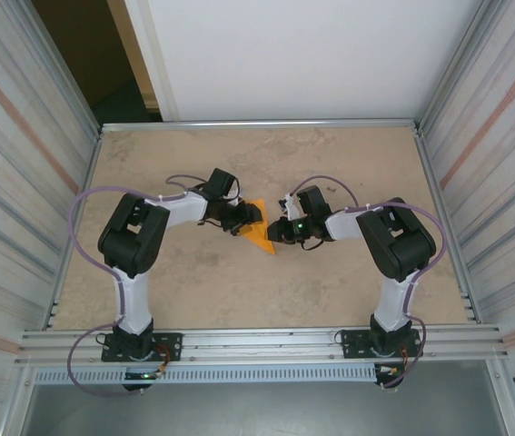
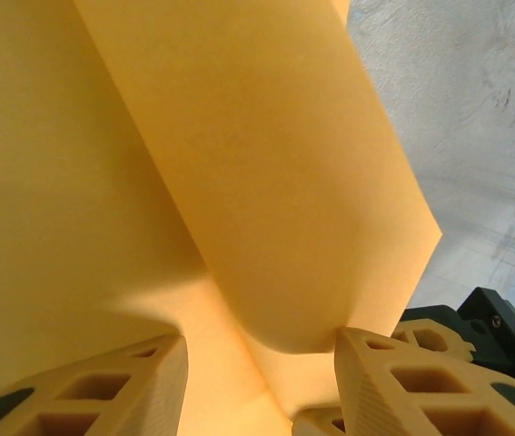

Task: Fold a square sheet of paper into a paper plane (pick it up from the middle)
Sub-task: Fourth fold the wing at the center of the table.

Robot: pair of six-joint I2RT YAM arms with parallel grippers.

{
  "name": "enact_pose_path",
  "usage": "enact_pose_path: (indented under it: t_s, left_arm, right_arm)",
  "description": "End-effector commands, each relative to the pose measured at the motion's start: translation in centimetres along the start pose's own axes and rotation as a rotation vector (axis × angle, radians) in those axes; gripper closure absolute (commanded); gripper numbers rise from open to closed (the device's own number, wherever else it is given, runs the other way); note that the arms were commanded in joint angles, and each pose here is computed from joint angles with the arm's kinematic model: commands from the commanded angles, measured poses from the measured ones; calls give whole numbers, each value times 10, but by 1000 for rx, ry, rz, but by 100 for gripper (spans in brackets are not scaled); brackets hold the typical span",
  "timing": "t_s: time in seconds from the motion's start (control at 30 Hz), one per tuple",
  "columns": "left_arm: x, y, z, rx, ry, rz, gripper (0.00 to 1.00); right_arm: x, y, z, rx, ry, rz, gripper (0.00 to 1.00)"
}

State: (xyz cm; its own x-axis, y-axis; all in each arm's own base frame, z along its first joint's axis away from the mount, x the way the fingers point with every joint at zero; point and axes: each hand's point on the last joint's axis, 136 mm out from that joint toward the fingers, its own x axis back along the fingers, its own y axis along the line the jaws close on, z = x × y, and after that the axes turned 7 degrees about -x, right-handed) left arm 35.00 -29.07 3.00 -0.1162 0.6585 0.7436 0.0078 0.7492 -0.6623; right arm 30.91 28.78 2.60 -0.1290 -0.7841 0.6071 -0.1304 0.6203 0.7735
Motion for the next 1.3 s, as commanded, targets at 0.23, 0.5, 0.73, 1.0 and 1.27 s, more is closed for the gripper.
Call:
enact_pose_path:
  t_s: [0.23,0.5,0.73,1.0,1.27]
  left_arm:
    - [-16,64,39,83,124,-243,53]
    - [-20,73,46,91,156,-296,52]
    - [-19,77,50,83,168,-335,52]
    - [-25,89,58,99,196,-366,52]
    - [-24,94,61,76,218,-410,52]
  right_arm:
    - [13,3,21,-37,47,9,80]
    - [11,0,31,-15,69,48,79]
    - [4,-6,36,-18,92,59,86]
    - [3,-12,36,-34,97,71,89]
    - [33,9,12,-19,-29,53,74]
